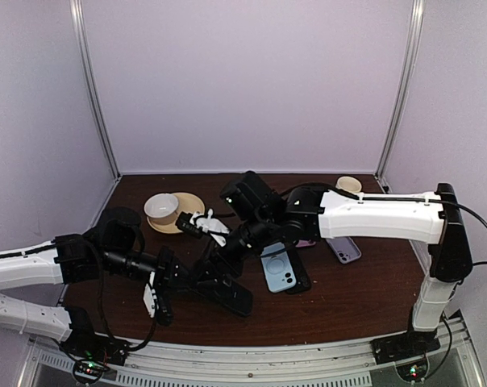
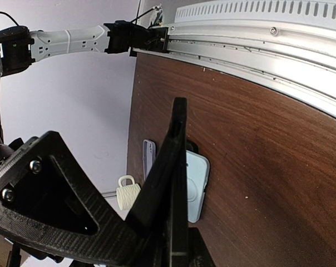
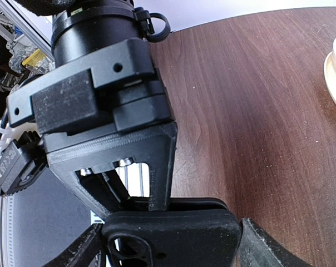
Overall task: Take the phone out of the phone case
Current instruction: Pick up the phone case from the phone, then remove the phone case from the phone, then place the phone case at the center of the board.
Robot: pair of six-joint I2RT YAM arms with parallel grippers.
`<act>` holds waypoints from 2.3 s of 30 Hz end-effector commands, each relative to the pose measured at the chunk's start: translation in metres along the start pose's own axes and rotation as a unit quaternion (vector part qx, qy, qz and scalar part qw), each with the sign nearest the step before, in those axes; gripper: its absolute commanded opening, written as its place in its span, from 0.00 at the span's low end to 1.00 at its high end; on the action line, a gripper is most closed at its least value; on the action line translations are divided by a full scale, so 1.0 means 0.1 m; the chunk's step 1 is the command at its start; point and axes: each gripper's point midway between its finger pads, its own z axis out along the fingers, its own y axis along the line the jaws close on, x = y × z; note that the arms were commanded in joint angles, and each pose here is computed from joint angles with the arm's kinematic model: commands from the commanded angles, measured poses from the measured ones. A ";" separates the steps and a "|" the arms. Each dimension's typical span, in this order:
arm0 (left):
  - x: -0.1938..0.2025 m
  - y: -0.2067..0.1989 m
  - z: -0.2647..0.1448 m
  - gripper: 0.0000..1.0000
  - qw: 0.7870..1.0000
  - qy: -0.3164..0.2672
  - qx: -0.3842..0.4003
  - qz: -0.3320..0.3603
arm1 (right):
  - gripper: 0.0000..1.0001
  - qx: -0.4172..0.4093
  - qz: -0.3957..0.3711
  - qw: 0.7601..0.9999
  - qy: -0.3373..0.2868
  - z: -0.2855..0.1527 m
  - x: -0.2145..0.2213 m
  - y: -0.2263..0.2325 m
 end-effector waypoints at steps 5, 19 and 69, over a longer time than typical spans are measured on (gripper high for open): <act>-0.03 0.27 -0.06 0.00 0.998 -0.002 -0.050 0.029 | 0.75 0.038 0.027 0.999 -0.002 -0.07 0.03 -0.24; 0.07 0.26 -0.05 0.00 0.998 0.024 -0.052 0.028 | 0.75 0.067 0.043 0.997 -0.004 -0.24 0.12 -0.41; 0.19 0.23 0.00 0.00 0.998 0.049 -0.042 0.013 | 0.76 0.445 0.266 0.829 0.208 -1.90 2.22 -1.61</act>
